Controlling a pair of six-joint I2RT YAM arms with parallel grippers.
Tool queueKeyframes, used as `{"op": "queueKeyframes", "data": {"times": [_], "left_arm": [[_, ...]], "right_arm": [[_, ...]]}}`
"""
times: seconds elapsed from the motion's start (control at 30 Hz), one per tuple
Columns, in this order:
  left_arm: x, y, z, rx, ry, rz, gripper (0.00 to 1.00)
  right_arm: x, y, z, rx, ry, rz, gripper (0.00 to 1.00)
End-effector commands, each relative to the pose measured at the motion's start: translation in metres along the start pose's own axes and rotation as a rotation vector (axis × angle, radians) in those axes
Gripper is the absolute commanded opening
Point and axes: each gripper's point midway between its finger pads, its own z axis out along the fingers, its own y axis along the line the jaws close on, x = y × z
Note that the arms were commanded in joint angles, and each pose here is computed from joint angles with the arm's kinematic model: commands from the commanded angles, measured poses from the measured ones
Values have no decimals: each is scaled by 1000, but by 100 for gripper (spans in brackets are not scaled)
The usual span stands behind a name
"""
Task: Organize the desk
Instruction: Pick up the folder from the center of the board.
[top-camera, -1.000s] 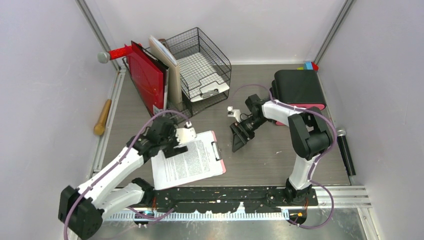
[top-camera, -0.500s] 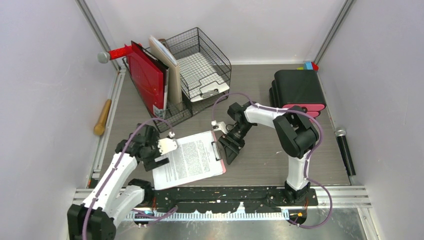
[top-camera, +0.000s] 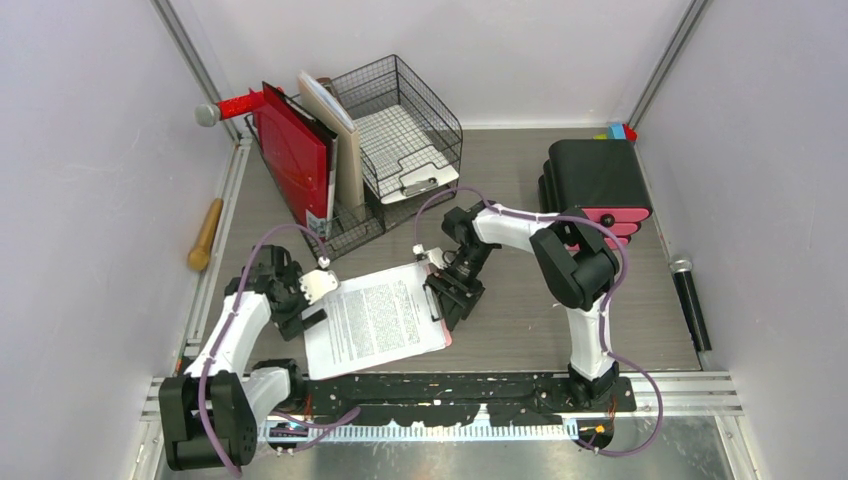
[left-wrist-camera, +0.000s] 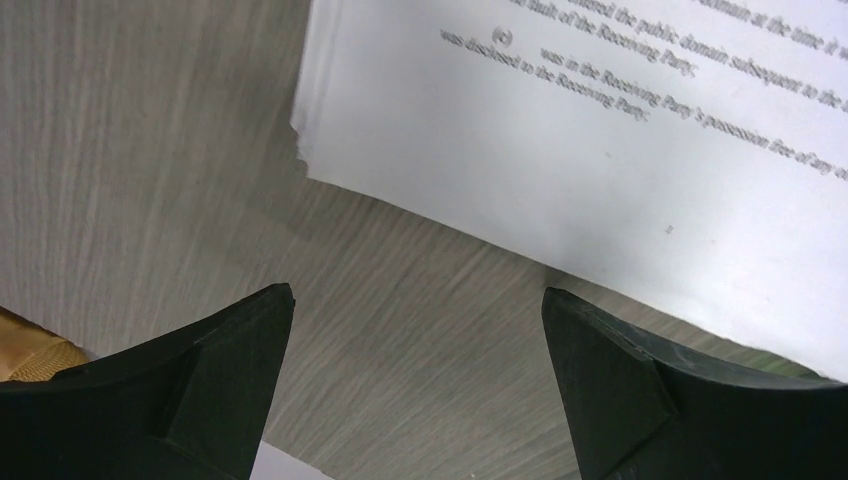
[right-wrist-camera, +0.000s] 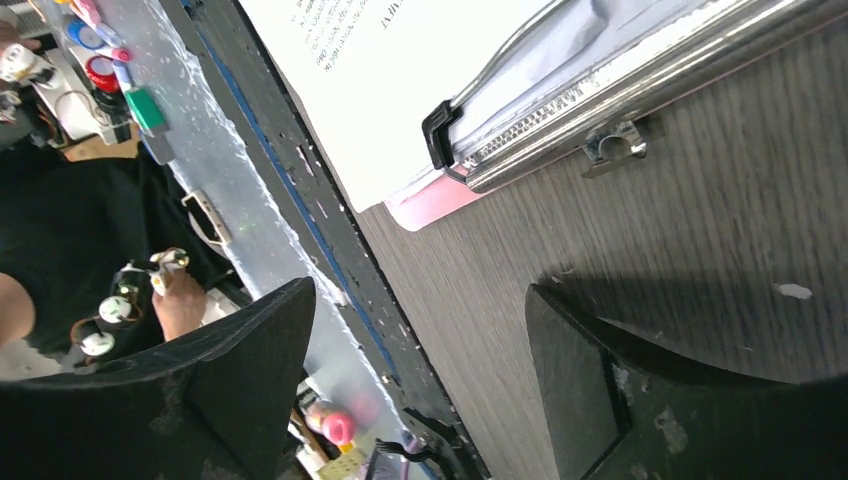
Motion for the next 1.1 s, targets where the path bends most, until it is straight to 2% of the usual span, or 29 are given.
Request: {"op": "queueKeyframes", "data": {"times": [0.0, 0.43, 0.87, 1.07], "left_arm": [[-18, 17, 6, -59, -88, -24, 100], [-21, 11, 16, -59, -127, 9, 100], [-28, 13, 17, -49, -157, 15, 100], [-30, 13, 17, -46, -164, 12, 100]], "right_arm": [[-25, -7, 3, 24, -87, 76, 83], [-98, -51, -31, 111, -498, 317, 79], [-130, -74, -32, 94, -635, 341, 79], [-134, -74, -24, 33, -644, 374, 78]]}}
